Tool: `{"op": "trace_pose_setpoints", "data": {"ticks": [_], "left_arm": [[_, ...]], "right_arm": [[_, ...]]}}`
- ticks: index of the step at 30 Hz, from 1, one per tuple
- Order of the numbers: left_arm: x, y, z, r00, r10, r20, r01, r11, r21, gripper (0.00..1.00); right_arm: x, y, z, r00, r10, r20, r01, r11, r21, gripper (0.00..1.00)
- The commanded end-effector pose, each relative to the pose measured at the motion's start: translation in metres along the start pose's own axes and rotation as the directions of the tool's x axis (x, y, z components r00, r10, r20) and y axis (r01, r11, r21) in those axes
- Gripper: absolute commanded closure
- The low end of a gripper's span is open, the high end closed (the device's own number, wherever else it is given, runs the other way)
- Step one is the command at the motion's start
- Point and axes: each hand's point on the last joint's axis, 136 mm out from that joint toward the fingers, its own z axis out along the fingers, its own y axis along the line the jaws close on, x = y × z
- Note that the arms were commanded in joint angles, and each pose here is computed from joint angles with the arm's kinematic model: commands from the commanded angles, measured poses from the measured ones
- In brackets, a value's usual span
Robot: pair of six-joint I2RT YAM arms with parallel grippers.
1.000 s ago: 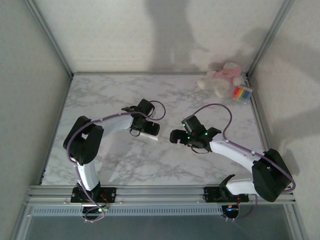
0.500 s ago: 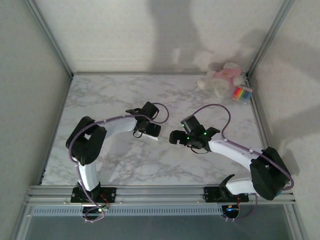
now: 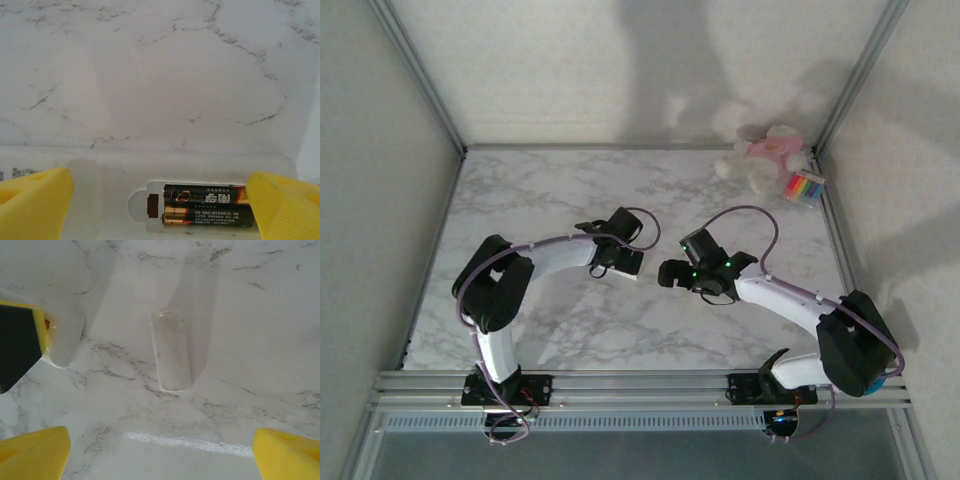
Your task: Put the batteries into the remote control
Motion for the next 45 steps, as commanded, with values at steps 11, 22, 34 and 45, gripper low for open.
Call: {"op": "trace_pose_setpoints", "data": {"ticks": [11, 22, 34, 45], "left_arm": [[-0.023, 0.062, -0.077, 0.829, -0.521, 0.205, 0.516, 0.853, 0.080, 0.00], [0.027, 0.068, -0.053, 0.568, -0.819, 0.084, 0.773, 0.565, 0.287, 0.00], [0.011, 0.069, -0.024, 0.566, -0.821, 0.074, 0.757, 0.553, 0.347, 0.00], [-0.030, 0.059, -0.019, 0.633, -0.766, 0.111, 0.681, 0.619, 0.392, 0.01]], "right_arm": [[-0.030, -0.003, 0.023, 0.983, -0.172, -0.064, 0.181, 0.967, 0.177, 0.42], [-0.036, -0.006, 0.058, 0.958, -0.239, -0.160, 0.274, 0.929, 0.248, 0.43], [-0.036, -0.008, 0.072, 0.945, -0.253, -0.207, 0.303, 0.917, 0.259, 0.47], [-0.029, -0.008, 0.076, 0.942, -0.243, -0.230, 0.297, 0.925, 0.238, 0.54]]}}
